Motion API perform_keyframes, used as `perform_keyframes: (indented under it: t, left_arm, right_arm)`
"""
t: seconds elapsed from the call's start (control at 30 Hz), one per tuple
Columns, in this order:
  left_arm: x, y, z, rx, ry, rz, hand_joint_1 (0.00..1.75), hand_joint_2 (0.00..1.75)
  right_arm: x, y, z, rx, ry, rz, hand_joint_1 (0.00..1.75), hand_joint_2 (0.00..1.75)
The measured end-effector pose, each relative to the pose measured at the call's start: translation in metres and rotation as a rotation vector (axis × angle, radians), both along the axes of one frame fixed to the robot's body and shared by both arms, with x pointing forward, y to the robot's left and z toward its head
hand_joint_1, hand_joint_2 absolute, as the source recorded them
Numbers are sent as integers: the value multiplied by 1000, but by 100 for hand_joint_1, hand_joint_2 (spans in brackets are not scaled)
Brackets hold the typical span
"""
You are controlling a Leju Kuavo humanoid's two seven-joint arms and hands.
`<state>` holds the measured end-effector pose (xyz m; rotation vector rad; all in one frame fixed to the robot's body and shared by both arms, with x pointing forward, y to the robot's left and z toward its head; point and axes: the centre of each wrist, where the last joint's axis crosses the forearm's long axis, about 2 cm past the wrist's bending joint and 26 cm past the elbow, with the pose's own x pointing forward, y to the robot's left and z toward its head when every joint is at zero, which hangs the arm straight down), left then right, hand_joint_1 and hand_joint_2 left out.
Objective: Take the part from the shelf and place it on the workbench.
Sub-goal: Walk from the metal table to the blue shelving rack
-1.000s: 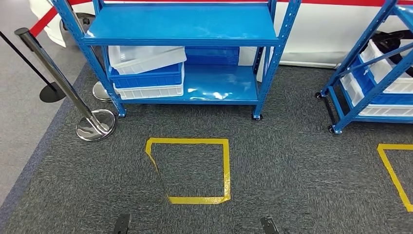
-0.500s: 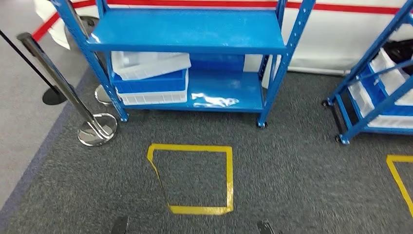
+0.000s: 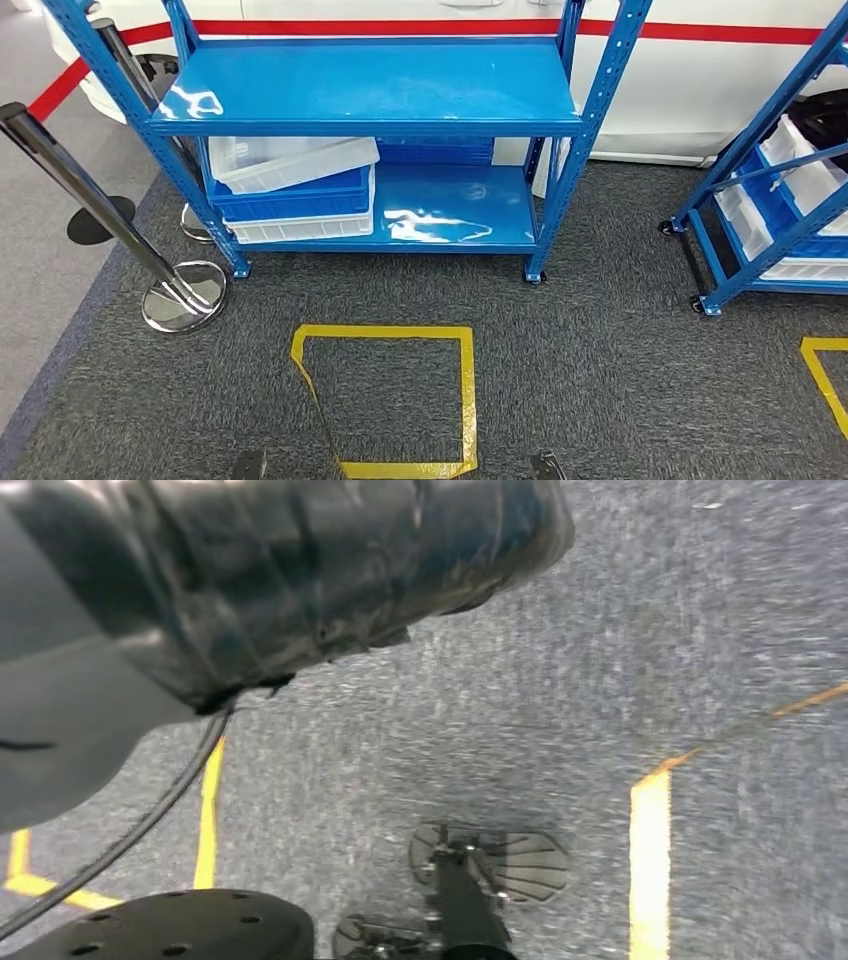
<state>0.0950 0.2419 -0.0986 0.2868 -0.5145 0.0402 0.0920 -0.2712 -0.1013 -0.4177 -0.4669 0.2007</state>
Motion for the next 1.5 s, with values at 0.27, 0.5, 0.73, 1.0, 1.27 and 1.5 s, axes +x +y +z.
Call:
perform_keyframes:
  t: [0.27,0.5,0.73,1.0,1.27,1.5]
  left_arm:
    - [5,0,1,2,-8,0,0,0]
    - [-14,-5,-2,0,24,-8,0,175]
    - [-49,16,-10,57,114,-14,0,44]
    - [-4,11,-2,39,-10,-39,0,0]
    - [-1,10,-2,-6,-31,-20,0,0]
    - [0,11,-1,18,-37,-47,0,0]
  right_arm:
    - [5,0,1,1,-10,0,0,0]
    - [-2,-2,-1,10,-12,-7,0,0]
    - [-83,14,-10,78,151,-18,0,0]
    - [-13,18,-2,91,-42,6,0,0]
    - [1,15,1,86,-102,9,0,0]
    - [-6,20,0,93,-104,15,0,0]
